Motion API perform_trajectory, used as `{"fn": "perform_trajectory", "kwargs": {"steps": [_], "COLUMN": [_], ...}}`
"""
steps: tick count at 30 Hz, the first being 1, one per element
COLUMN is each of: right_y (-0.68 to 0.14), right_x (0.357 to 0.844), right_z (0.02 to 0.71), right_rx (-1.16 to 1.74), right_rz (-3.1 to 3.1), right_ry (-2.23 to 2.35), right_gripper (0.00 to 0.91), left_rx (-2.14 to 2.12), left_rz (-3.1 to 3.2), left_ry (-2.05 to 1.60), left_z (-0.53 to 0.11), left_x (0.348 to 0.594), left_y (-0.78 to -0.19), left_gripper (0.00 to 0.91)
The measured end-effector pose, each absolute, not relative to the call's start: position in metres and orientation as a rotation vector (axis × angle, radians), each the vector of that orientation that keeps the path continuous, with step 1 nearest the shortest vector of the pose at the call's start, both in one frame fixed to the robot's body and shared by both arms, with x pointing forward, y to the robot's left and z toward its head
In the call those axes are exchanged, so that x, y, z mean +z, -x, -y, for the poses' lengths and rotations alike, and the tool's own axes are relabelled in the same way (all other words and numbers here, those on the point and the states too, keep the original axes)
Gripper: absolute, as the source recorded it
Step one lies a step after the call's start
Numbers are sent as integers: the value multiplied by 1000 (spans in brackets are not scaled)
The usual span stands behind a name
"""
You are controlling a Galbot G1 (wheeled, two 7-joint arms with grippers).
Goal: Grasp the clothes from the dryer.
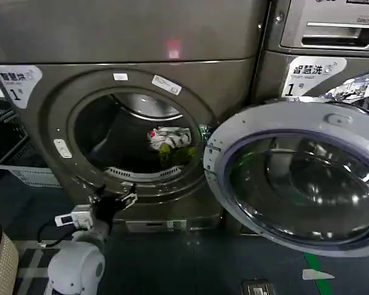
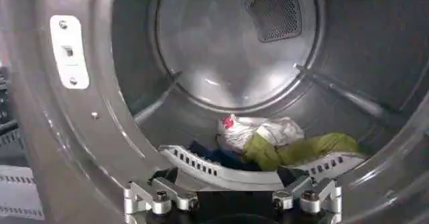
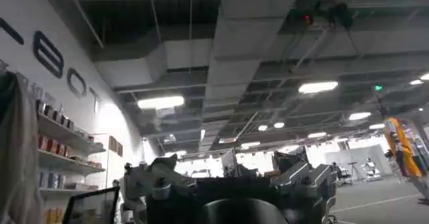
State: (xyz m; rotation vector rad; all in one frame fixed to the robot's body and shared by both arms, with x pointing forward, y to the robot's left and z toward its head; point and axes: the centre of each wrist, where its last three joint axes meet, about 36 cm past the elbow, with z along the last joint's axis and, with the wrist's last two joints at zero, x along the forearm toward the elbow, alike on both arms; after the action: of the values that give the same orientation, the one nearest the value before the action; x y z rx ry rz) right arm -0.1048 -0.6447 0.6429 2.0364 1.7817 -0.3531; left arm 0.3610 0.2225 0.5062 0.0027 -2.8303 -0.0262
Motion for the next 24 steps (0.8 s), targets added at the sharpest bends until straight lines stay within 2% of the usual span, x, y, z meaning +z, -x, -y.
{"fn": "perform_trajectory", "kwargs": {"steps": [24], "right_y": [106], "right_x": [640], "right_z": [645], "right_rx": [-352], "right_rz": [-1787], "right_ry": [-2043], "right_gripper": [907], "left_rx": [-49], "left_rz": [2820], "left_ry": [8], "left_z": [-223], "left_x": [503], "left_y": [-361], "left_gripper": [907]}}
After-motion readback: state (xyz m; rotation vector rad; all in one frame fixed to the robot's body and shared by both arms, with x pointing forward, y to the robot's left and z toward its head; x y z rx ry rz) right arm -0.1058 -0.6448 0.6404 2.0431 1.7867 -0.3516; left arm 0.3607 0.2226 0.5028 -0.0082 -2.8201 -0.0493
